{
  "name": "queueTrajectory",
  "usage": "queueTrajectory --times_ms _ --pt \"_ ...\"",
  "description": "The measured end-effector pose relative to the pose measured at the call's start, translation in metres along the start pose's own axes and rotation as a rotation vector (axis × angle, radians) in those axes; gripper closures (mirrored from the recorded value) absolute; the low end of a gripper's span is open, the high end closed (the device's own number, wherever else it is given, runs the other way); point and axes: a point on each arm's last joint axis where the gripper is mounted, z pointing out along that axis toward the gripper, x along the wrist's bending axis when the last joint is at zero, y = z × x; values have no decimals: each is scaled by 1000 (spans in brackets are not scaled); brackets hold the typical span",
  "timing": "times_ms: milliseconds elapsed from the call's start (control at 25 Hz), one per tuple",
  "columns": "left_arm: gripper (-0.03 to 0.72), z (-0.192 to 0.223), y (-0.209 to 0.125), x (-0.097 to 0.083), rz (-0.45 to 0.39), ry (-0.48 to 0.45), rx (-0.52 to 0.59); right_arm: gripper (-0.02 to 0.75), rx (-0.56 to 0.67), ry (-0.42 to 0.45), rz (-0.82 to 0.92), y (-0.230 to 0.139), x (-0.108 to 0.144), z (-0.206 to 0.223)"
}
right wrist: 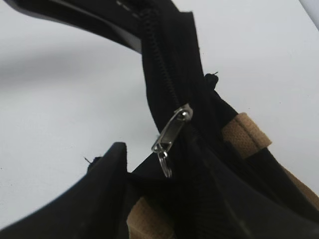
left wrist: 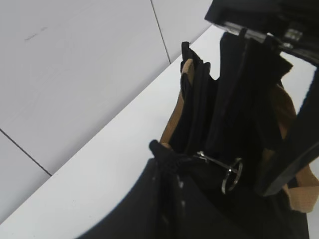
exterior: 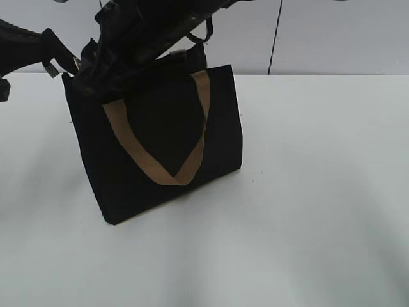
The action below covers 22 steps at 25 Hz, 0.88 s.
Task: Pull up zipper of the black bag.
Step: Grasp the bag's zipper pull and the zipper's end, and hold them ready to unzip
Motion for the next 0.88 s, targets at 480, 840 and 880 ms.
queueTrajectory --times_ms 480,840,880 --pt "683 0 0 0 1 0 0 510 12 -12 65 -8 -4 14" --pt "683 0 0 0 -1 1 0 753 23 -6 48 -6 -3 7" --pt "683 0 0 0 -1 1 0 753 26 -1 47 -6 -3 5"
